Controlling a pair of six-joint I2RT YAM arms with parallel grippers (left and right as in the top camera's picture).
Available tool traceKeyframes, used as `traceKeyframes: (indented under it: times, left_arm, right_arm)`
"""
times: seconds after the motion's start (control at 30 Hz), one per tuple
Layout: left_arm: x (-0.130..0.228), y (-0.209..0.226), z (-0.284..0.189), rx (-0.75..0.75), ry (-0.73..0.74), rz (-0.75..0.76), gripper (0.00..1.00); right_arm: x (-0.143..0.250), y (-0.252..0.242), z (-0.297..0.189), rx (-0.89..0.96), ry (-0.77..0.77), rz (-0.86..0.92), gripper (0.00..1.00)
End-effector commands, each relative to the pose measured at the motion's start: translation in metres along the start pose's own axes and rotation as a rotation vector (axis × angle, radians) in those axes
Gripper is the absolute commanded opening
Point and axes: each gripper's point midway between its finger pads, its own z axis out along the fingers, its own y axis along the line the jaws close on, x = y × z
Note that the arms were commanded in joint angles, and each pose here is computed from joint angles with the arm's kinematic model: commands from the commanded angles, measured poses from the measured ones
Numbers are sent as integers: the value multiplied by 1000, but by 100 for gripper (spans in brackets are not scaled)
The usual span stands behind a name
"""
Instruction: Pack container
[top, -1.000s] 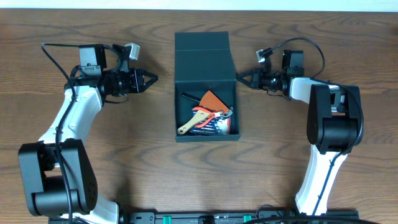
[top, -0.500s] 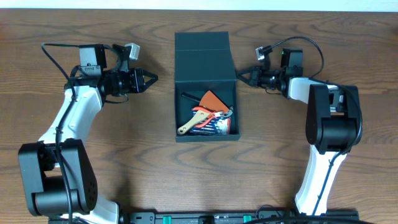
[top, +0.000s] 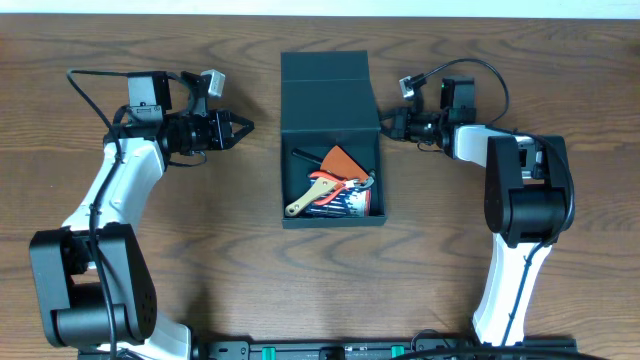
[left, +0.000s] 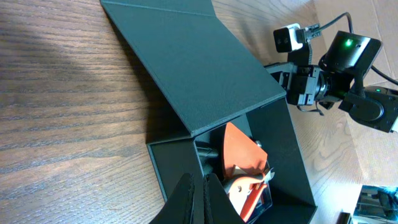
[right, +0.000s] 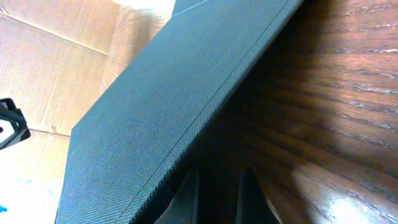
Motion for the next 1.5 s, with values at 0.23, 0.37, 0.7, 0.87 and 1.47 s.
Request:
traceKeyframes:
  times: [0.23, 0.37, 0.7, 0.87, 1.47]
  left_arm:
    - [0, -1, -1, 17, 0, 7, 6]
    - [0, -1, -1, 17, 0, 8, 6]
    - [0, -1, -1, 17, 0, 8, 6]
    - [0, -1, -1, 17, 0, 8, 6]
    - [-1, 66, -5, -252, -37, -177, 6]
  right_arm:
    - [4, 4, 6, -36, 11, -13, 1]
    - [1, 9, 6, -64, 7, -38, 1]
    - [-6, 29, 6, -149, -5, -97, 1]
    - [-6, 35, 5, -179, -1, -117, 1]
    - [-10, 10, 7, -50, -33, -11, 1]
